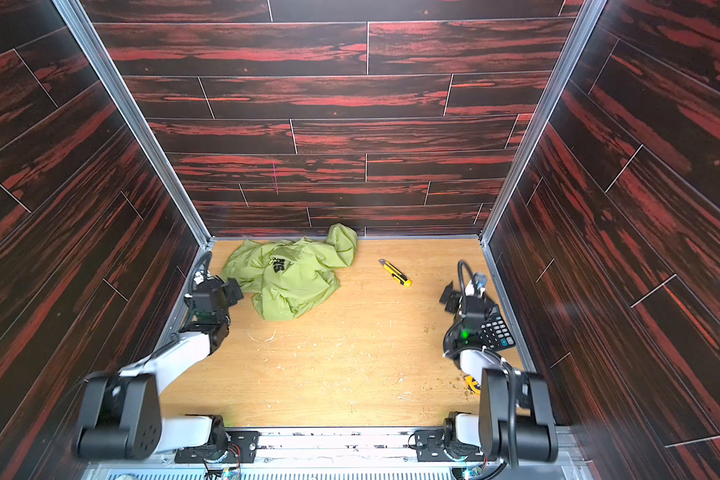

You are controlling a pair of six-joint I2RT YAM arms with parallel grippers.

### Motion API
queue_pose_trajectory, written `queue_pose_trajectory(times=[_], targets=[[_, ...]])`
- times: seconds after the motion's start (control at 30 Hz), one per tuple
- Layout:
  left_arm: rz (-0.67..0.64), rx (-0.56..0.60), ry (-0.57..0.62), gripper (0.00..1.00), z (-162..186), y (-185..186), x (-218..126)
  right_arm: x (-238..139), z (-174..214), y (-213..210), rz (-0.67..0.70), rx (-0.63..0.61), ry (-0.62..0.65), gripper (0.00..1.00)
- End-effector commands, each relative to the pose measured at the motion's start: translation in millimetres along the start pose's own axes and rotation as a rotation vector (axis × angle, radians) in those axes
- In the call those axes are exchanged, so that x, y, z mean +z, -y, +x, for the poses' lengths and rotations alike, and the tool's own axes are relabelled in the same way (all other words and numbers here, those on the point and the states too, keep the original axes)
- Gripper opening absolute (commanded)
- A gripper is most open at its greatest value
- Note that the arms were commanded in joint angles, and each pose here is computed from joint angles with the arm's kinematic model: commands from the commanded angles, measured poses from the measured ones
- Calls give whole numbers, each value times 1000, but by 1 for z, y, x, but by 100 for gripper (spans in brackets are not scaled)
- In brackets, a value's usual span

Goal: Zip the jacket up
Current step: 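Reach both grippers to the green jacket and grasp its front edges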

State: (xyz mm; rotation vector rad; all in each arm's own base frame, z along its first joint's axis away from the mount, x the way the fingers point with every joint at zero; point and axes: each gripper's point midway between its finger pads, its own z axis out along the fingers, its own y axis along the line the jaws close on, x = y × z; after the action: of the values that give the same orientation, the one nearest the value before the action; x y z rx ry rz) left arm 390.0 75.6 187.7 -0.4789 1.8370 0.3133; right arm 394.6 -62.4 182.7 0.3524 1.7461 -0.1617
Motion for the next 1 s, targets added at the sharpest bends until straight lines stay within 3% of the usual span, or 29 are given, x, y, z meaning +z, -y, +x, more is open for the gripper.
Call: queue_pose_trajectory(times=[0.0,0.2,0.27,0.3,0.4,0.6,0.77,0.97], targets=[[4,-50,-15,100,-12,-5,-19,-12,-20,13,85,73,-87,99],[-57,-291,-61,100,-42,-13,-28,-11,-40,23,118,300,-324,99],[35,-375,-147,99,-38,6,-19,-13,-26,39,269,369,-451,99],[66,-400,-204,100,-34,16,-14,-15,-10,44,331,382,-559,99],[143,-440,-375,100,-17,46,-3,-11,14,25,276,302,-774,99],[244,-480,-515,100,10,85,13,-33,-40,-5,93,226,-473,99],[279,-459,-596,100,32,107,14,-46,-72,-21,-2,161,-516,99],[318,-435,-678,90,60,133,15,-52,-95,-20,-66,316,-457,99]])
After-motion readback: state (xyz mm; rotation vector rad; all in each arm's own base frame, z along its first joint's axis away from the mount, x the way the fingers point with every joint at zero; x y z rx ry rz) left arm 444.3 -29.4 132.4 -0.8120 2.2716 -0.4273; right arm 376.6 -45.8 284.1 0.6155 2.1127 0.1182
